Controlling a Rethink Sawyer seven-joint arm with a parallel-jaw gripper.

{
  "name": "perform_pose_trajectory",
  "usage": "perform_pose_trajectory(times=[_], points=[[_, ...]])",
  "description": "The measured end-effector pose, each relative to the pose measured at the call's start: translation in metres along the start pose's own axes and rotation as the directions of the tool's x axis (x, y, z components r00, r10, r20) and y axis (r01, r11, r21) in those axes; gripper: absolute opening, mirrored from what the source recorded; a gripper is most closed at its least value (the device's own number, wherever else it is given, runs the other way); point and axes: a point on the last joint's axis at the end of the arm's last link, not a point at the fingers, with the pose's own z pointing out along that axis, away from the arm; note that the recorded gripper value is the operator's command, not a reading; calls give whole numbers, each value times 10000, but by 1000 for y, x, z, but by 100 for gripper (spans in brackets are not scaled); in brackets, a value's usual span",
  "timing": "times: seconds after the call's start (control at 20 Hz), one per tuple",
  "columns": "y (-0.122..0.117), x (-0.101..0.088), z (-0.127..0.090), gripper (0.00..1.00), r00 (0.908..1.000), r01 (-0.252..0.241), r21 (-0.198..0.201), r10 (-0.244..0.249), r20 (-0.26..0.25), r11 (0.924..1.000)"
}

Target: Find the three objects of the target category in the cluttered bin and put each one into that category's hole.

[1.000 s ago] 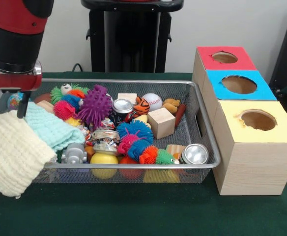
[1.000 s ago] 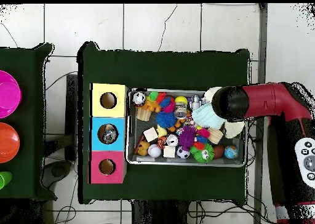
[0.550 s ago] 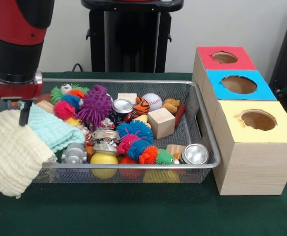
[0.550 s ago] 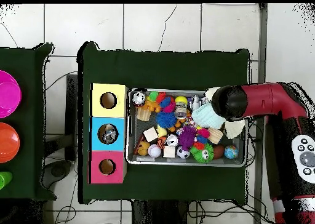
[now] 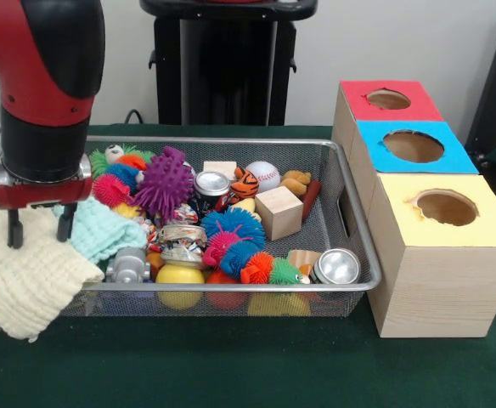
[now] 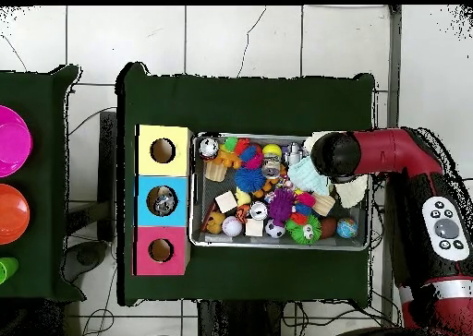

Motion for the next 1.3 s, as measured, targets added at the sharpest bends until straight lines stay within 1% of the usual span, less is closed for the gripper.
perform_pose_trajectory(times=[0.2,0.4,0.5,0.6,0.65,0.7,0.8,0.9,1.0,1.05,1.1,1.2,1.25,1.3], points=[[-2,-1,5,100,10000,-90,-50,90,-44,9999],[-6,0,7,100,9991,-263,-215,256,-326,9994],[-7,2,8,100,9979,-346,-355,326,-554,9988],[-6,6,9,100,9936,-433,-670,360,-1067,9968],[-5,8,9,100,9918,-442,-779,344,-1234,9960],[-3,14,10,100,9841,-430,-1126,227,-1760,9927],[-1,19,10,100,9761,-394,-1427,76,-2170,9890],[1,29,8,100,9554,-279,-2056,-345,-2933,9782],[2,36,5,100,9390,-166,-2505,-710,-3364,9680],[2,39,3,100,9330,-116,-2681,-860,-3494,9633],[2,40,2,100,9301,-87,-2766,-938,-3552,9610],[2,45,-2,100,9188,37,-3173,-1284,-3731,9483],[2,46,-3,100,9169,70,-3280,-1369,-3749,9447],[2,48,-4,100,9166,146,-3476,-1514,-3701,9375]])
